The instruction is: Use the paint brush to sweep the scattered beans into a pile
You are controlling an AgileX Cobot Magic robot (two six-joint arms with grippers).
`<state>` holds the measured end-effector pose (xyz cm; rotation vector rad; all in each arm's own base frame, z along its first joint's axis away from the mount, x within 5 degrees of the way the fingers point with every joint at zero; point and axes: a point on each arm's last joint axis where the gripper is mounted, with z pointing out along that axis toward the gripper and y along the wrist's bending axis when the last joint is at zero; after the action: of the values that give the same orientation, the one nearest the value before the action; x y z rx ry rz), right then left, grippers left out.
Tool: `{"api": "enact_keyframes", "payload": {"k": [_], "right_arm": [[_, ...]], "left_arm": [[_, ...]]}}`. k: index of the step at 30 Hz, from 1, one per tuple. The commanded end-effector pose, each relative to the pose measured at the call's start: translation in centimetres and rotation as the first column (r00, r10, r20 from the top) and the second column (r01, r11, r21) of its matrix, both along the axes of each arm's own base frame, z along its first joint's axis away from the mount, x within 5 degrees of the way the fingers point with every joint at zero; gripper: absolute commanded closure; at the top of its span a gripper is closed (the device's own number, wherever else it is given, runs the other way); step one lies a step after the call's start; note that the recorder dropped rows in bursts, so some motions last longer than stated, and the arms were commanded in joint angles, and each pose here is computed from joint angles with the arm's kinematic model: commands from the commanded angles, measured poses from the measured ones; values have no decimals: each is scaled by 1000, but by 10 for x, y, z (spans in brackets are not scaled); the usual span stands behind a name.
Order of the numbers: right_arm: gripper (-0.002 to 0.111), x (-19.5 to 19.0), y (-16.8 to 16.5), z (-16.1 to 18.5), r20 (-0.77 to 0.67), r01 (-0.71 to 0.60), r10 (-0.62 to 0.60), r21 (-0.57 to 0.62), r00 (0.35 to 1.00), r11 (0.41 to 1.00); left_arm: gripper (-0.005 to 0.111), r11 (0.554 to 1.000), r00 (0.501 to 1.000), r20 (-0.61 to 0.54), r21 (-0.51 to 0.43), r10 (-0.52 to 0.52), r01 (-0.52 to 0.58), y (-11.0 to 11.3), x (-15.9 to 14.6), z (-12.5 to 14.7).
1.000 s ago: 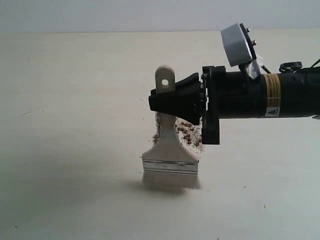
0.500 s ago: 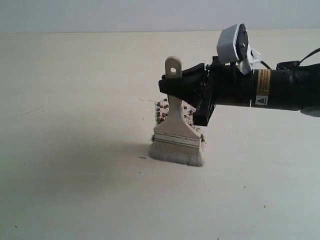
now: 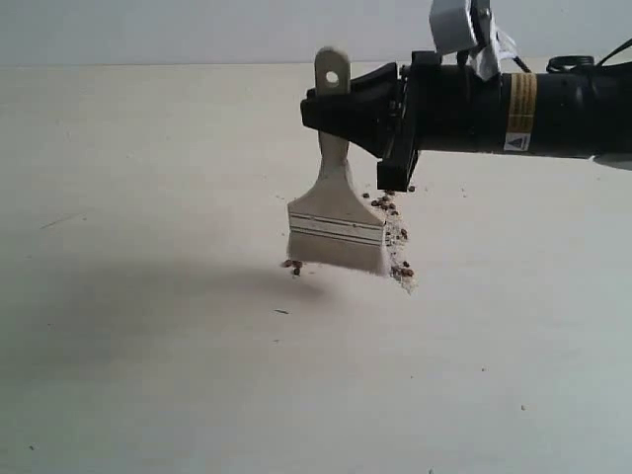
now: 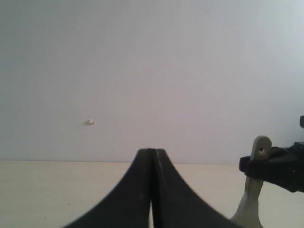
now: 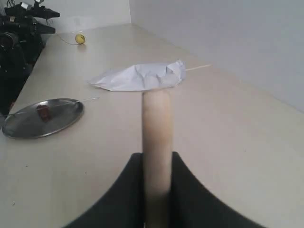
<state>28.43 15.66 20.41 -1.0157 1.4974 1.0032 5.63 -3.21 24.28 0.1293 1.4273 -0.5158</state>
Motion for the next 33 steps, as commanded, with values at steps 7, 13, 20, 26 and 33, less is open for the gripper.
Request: {"api": "enact_keyframes", "payload": {"k": [7, 13, 20, 26, 33], "right_arm": [[108, 1, -23, 54, 133, 313, -298, -109, 945, 944], [108, 26, -40, 44, 214, 550, -519, -124, 827, 826], [108, 47, -69, 19, 257, 796, -757, -106, 601, 595], [108, 55, -70, -26, 236, 806, -771, -160, 591, 569], [108, 52, -50, -51, 134, 662, -648, -125, 749, 739]], "left_arm": [[107, 1000, 1000, 1, -3, -3, 3, 0, 0, -1], [107, 1000, 1000, 1, -3, -3, 3, 0, 0, -1], [107, 1000, 1000, 1, -3, -3, 3, 0, 0, -1], [107, 1000, 1000, 1, -3, -3, 3, 0, 0, -1], [107, 1000, 1000, 1, -3, -3, 3, 0, 0, -1]]}}
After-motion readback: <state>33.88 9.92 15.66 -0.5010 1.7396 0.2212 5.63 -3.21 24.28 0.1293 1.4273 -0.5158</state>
